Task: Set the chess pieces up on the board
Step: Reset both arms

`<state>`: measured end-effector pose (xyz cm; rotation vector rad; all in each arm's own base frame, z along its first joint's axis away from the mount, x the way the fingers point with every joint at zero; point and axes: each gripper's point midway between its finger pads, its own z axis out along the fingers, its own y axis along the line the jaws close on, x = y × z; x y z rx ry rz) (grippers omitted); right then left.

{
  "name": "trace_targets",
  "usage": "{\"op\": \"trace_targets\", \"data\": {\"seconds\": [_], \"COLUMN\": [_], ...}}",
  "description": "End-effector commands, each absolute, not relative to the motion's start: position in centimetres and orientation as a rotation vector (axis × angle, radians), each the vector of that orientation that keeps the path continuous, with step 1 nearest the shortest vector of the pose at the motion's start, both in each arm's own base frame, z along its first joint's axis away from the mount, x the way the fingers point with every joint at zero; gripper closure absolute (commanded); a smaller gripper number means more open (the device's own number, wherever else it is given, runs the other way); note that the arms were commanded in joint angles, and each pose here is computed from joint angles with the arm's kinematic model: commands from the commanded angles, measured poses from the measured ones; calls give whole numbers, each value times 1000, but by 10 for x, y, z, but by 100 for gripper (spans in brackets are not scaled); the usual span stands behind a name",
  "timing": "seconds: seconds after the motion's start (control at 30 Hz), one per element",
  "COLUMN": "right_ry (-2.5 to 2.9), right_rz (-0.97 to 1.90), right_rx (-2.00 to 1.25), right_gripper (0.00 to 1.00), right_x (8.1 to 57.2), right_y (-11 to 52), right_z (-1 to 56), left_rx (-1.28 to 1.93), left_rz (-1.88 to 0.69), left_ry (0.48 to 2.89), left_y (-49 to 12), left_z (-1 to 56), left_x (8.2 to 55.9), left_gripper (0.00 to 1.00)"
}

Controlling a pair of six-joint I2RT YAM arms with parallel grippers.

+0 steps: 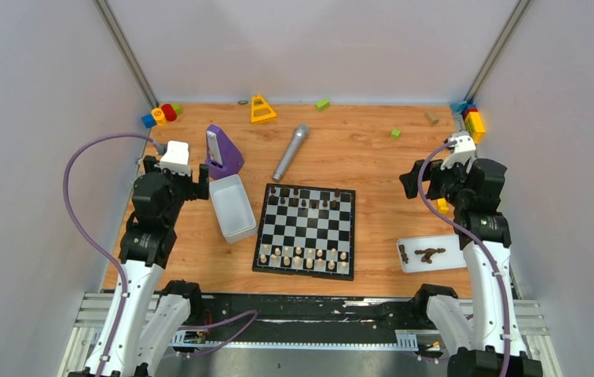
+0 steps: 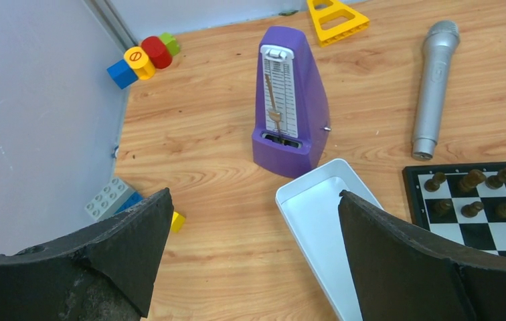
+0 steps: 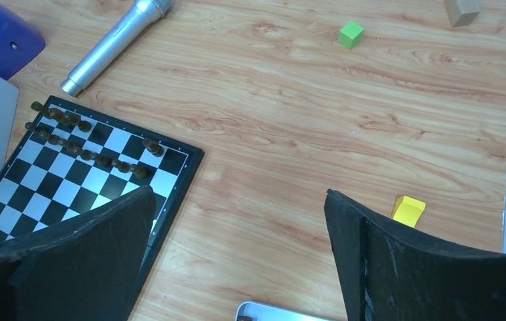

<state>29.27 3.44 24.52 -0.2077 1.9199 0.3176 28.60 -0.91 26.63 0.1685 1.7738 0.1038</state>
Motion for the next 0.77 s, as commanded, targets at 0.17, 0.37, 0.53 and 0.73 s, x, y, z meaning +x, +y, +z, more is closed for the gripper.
{"op": "trace_targets", "data": {"seconds": [0.17, 0.37, 0.53, 0.73], "right_ry": [1853, 1855, 1848, 1847], "right_rz": [256, 264, 265, 270], "right_rx": [-261, -277, -294, -299], "right_gripper": [0, 0, 0, 0], "right_x": [294, 294, 292, 291], "right_y": [30, 32, 33, 34], "right_z": [257, 256, 257, 257], "left_rx": [209, 235, 244, 267], "left_rz": [57, 44, 32, 13], "left_ry": [1708, 1699, 1704, 1706], "left_y": [-18, -21, -23, -27], "left_z": [277, 277, 274, 271], "left_x": [286, 283, 283, 283], "left_gripper": [0, 0, 0, 0]}}
